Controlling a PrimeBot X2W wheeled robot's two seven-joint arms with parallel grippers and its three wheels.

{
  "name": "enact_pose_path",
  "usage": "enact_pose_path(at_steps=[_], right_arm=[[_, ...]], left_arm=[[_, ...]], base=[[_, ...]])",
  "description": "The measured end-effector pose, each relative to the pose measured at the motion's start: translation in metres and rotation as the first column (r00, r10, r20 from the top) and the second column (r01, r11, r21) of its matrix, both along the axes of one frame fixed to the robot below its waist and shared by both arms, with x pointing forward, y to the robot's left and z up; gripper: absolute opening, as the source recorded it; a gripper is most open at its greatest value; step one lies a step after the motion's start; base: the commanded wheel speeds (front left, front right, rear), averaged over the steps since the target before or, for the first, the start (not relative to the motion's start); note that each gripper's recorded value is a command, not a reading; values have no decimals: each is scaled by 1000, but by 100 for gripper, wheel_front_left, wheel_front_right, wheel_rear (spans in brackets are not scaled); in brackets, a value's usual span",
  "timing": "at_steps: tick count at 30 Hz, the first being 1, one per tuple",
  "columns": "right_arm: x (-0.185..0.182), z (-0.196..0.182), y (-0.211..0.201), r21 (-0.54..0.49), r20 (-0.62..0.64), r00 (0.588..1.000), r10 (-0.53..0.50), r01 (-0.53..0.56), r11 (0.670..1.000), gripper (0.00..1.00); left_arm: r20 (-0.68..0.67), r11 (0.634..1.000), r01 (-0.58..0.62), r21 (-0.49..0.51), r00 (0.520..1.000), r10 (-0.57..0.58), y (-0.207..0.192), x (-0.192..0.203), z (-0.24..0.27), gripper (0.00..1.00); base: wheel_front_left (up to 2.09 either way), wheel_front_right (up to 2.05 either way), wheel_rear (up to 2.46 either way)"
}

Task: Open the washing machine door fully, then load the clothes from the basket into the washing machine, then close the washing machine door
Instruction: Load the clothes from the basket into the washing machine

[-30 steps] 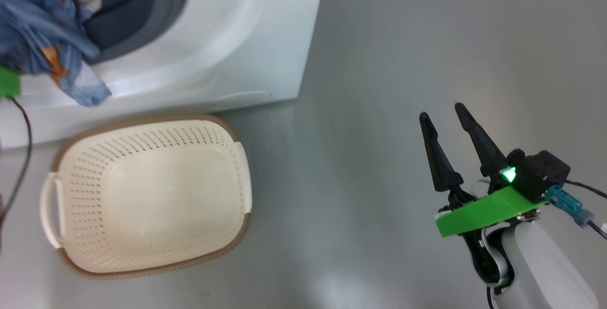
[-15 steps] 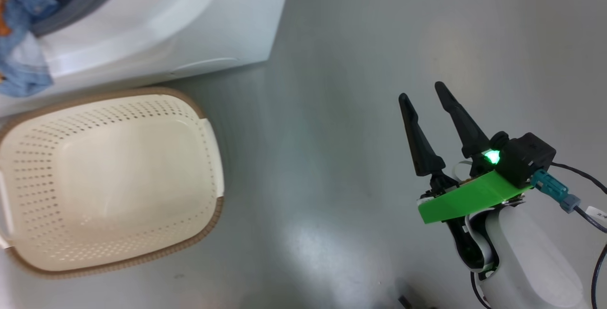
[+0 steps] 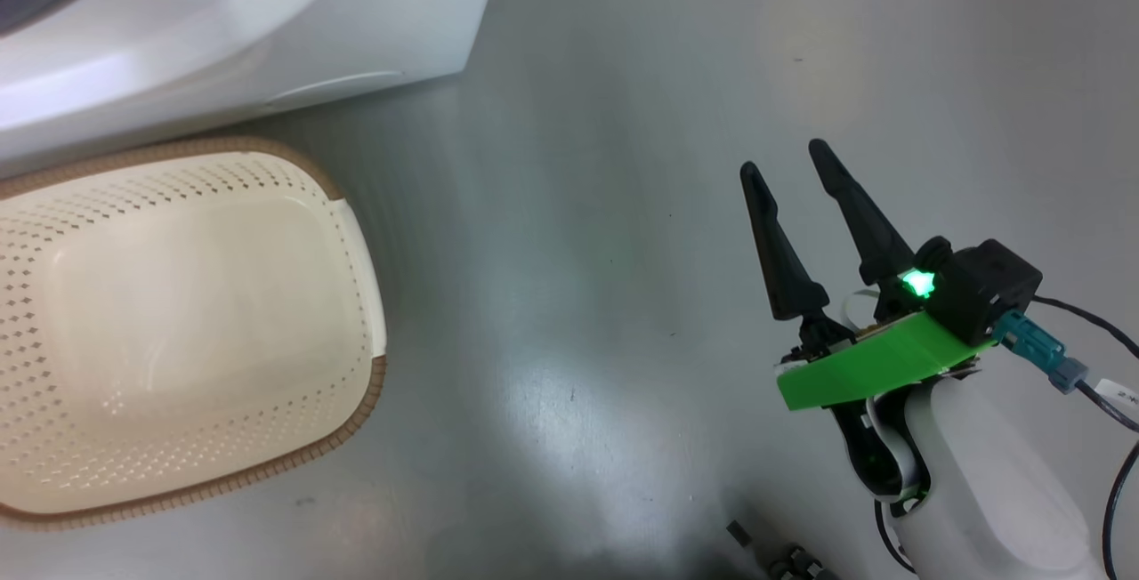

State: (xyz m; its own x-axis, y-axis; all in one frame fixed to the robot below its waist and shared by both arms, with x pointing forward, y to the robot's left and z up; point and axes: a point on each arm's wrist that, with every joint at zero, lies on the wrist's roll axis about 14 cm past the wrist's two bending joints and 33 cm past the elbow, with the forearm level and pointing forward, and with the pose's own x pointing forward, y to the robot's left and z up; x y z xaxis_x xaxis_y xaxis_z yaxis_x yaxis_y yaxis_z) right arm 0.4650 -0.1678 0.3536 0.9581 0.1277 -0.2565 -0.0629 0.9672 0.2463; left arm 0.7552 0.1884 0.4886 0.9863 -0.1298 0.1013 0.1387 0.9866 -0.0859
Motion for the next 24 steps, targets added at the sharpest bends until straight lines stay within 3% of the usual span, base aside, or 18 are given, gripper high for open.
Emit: enact_pose_path(at_steps=[4, 7, 8, 9, 10, 24], right_arm=[[6, -1, 3, 4, 7, 1000, 5, -5, 1000, 100], [8, -1, 5, 3, 10, 1000, 13, -13, 1000, 100], [8, 0, 6, 4, 11, 1000, 16, -16, 1000, 100], [8, 0, 7, 6, 12, 1000, 17, -17, 1000, 100], [8, 1, 8, 7, 13, 1000, 19, -19, 1000, 100], [10, 13, 13, 15, 43, 999, 32, -32, 999, 100]], left_arm=[[99, 1000, -11, -7, 995, 11, 3, 2, 24, 0], [36, 1000, -14, 10, 999, 13, 3, -5, -3, 0], [-11, 1000, -20, -1, 1000, 20, 3, -9, -20, 13], [-57, 1000, -8, 13, 998, 9, 0, -13, -36, 50], [-96, 1000, -3, 26, 995, 6, -2, -17, -50, 100], [-290, 999, 11, 39, 957, 1, -6, -37, -89, 100]], base=[[0, 0, 0], [0, 0, 0], [0, 0, 0], [0, 0, 0], [0, 0, 0], [0, 0, 0]])
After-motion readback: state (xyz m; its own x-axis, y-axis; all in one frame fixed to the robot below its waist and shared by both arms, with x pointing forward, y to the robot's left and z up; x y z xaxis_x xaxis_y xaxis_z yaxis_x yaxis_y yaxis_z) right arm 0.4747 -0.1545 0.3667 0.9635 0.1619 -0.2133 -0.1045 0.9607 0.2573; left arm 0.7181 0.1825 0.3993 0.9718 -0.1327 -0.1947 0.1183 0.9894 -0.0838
